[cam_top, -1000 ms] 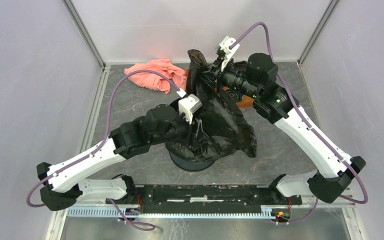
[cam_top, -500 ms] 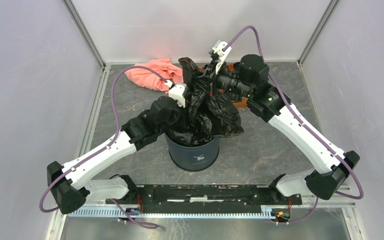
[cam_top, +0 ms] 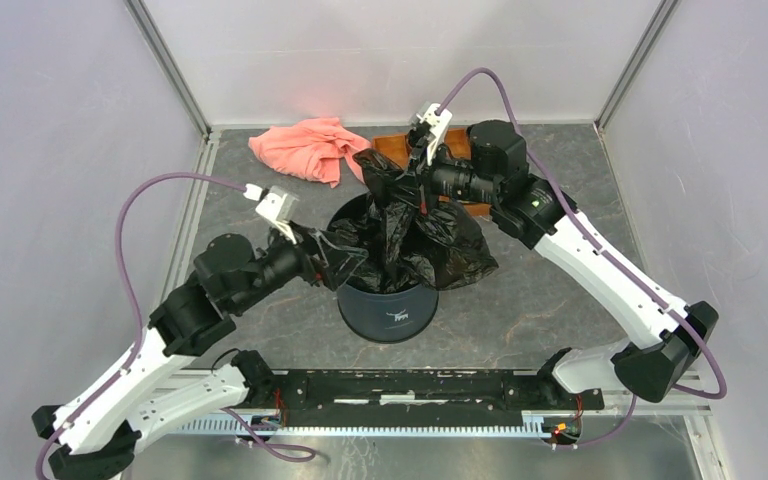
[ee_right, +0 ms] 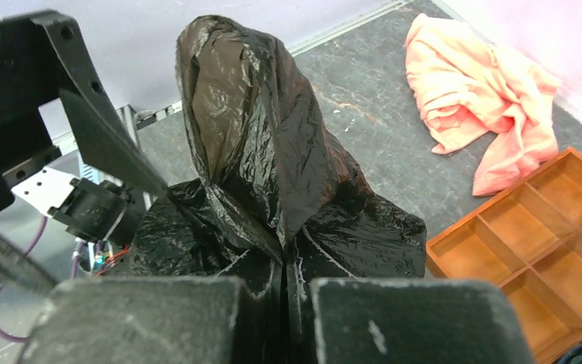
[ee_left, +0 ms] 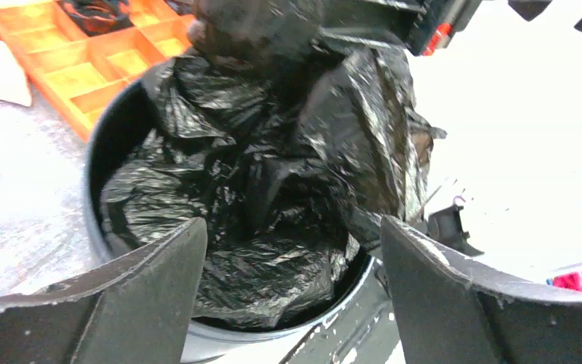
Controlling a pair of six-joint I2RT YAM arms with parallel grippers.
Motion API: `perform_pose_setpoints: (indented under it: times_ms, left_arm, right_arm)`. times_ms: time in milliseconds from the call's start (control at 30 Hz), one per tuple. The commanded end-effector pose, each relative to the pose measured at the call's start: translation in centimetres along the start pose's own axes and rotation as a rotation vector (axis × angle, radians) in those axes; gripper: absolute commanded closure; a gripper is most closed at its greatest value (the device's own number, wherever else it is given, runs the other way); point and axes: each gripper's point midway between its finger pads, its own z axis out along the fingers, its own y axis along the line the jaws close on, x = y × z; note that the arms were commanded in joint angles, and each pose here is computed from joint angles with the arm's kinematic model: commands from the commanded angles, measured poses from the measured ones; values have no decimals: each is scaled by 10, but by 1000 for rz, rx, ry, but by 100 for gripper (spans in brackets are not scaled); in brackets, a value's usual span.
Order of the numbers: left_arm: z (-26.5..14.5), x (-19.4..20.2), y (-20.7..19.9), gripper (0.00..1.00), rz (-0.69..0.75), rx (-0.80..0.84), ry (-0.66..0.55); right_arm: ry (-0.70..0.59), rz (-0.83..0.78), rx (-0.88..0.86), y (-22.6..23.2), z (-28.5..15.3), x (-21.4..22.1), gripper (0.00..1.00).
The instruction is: Put the trash bags into the trash bin
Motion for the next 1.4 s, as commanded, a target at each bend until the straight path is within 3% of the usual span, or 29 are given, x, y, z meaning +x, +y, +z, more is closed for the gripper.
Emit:
perform_pose_setpoints:
  times_ms: [0,133,400,567,833,900,1267,1367]
  left_arm:
    - [-6,5,23,12,-67,-144,11]
    - [12,31,35,28,-80,-199,101]
    - [57,60,19,42,-67,-84,211]
    - [45,42,15,30,-42,-51,121]
    - [-24,-11,-4,1,-69,60,-153]
    - [-30,-19,-15,0,-81,115,-177]
    - [12,-6,-58,0,-68,291,24]
    - [14,-5,-41,12,-77,192,18]
  right_arm:
    - [-21,39,-85,22,-10,-21,99]
    - [-29,81,-133,33,-13,-19,99]
    - [61,136,-166,40,-7,9,99]
    - [99,151,-176,50,1,21,99]
    - [0,239,-173,51,10,3,99]
    - [-6,255,-188,53,11,2,99]
    - [-88,321,-191,60,10,-17,94]
    - [-100,315,-198,62,11,-24,92]
